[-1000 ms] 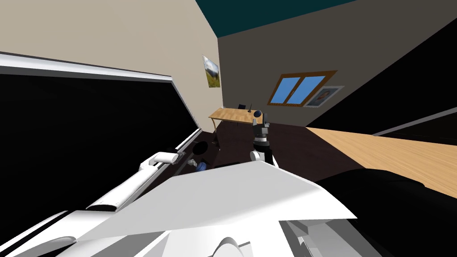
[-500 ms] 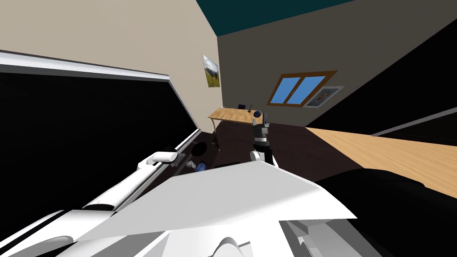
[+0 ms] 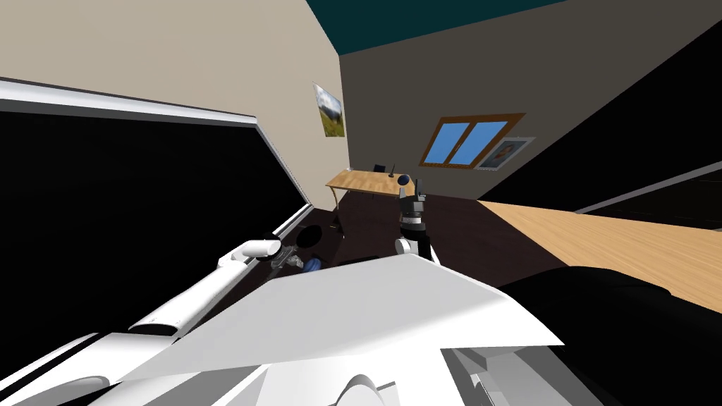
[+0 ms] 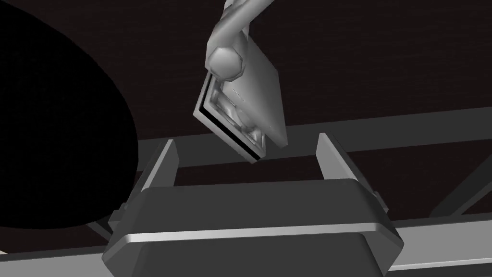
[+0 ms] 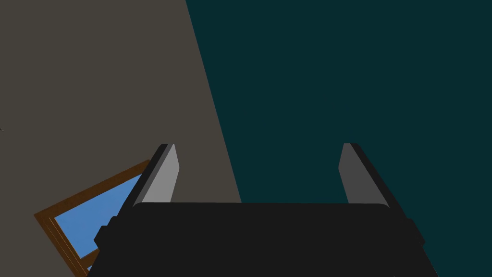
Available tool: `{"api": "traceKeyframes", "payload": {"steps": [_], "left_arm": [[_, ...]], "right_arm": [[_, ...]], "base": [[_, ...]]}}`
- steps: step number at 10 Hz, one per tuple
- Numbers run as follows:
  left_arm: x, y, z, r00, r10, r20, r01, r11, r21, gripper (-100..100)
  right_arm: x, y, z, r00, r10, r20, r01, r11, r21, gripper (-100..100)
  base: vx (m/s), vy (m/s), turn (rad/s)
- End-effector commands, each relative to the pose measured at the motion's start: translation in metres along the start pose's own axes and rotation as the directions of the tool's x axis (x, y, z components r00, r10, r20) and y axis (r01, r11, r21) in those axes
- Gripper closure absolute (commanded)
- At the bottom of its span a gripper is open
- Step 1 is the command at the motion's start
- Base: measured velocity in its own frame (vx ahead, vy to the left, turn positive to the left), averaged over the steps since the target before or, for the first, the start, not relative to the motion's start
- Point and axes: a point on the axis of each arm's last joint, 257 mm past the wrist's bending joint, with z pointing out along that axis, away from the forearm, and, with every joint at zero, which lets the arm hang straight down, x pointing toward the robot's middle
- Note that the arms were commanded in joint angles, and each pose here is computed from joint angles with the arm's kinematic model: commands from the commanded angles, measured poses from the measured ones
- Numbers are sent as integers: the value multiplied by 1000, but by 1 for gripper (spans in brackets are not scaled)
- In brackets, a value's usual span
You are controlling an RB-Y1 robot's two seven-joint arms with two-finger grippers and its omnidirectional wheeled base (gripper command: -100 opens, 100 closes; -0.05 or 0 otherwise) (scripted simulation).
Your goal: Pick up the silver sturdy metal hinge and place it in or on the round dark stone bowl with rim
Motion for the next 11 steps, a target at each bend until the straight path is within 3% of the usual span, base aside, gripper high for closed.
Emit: {"api": "traceKeyframes", "payload": {"steps": [1, 2, 3, 4, 6, 7, 8, 11], "left_arm": [[19, 8, 3, 999, 28, -47, -29, 999, -28, -100], [11, 5, 2, 1000, 15, -27, -15, 1000, -16, -100], [13, 6, 3, 999, 18, -32, -19, 1000, -19, 0], [19, 8, 14, 999, 10, -32, -11, 1000, -17, -100], [25, 10, 23, 999, 4, -32, -5, 1000, -15, -100], [25, 10, 20, 999, 7, -33, -7, 1000, -17, -100], [25, 10, 21, 999, 6, -32, -7, 1000, -16, 100], [25, 10, 21, 999, 4, -34, -4, 1000, -17, 100]], "right_arm": [[0, 0, 0, 1000, 0, 0, 0, 1000, 0, 0], [0, 0, 0, 1000, 0, 0, 0, 1000, 0, 0], [0, 0, 0, 1000, 0, 0, 0, 1000, 0, 0], [0, 0, 0, 1000, 0, 0, 0, 1000, 0, 0], [0, 0, 0, 1000, 0, 0, 0, 1000, 0, 0], [0, 0, 0, 1000, 0, 0, 0, 1000, 0, 0], [0, 0, 0, 1000, 0, 0, 0, 1000, 0, 0], [0, 0, 0, 1000, 0, 0, 0, 1000, 0, 0]], "base": [[-38, -118, -76], [-15, -55, -10], [-3, -11, 4], [-2, 28, -50], [5, 46, -36], [2, 20, -9], [0, 0, 0], [0, 0, 0]]}}
